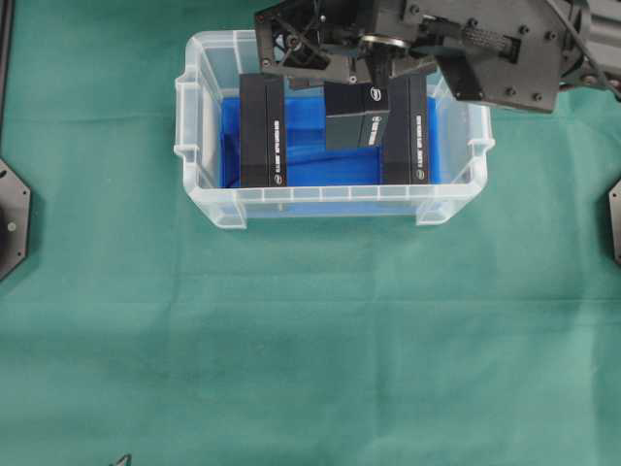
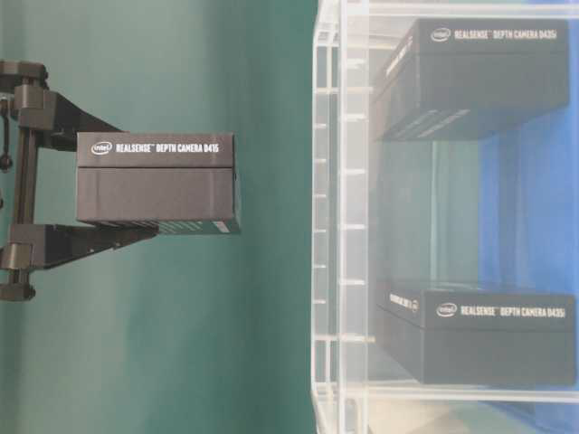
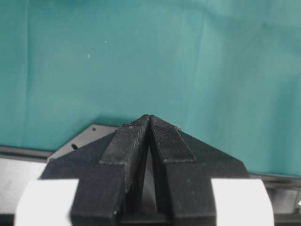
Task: Take the box out of the case with the right arm.
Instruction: 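Lift the gripped middle box upward out of the case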
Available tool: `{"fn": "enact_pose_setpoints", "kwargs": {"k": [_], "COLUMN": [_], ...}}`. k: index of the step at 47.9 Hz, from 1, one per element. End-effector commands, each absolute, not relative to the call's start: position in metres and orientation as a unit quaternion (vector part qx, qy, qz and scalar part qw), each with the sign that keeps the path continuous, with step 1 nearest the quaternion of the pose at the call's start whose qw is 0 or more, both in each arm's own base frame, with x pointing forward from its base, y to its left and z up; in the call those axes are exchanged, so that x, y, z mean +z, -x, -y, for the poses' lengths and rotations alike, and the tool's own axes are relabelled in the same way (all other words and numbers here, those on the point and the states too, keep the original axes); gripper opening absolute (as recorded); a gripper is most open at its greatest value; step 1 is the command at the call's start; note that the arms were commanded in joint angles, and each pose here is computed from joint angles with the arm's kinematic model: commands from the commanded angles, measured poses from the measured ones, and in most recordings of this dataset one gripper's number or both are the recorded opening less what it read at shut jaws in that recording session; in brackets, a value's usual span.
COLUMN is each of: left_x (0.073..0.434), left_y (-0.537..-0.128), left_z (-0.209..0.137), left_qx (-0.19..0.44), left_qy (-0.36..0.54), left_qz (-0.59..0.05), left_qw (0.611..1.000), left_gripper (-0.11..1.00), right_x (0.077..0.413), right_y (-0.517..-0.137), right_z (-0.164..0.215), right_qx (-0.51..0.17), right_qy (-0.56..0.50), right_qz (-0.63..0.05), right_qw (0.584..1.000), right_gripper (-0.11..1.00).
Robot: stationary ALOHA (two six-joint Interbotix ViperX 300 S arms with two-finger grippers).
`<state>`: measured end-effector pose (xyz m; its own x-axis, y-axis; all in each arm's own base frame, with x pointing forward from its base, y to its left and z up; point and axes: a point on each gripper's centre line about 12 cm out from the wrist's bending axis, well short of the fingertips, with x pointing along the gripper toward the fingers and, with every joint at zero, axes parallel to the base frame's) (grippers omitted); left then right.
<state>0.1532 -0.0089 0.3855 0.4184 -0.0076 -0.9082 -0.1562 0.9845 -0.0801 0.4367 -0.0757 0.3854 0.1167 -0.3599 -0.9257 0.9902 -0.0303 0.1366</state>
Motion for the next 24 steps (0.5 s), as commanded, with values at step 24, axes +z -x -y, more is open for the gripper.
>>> {"fn": "enact_pose_setpoints", "kwargs": {"k": [24], "left_x": [0.3912], "left_y": [-0.1541], "left_z": [0.0090], "left_qx": [0.044], "left_qy": [0.077], "left_qz": [-0.530], "left_qw": [0.844], "left_gripper": [0.00], "right_x": [0.4162], "right_y": [-0.4225], "right_z": [0.0735], "right_qx": [-0.547], "right_qy": [-0.462], "right_qz": [-0.328], "right_qw": [0.616], "right_gripper": [0.66]}}
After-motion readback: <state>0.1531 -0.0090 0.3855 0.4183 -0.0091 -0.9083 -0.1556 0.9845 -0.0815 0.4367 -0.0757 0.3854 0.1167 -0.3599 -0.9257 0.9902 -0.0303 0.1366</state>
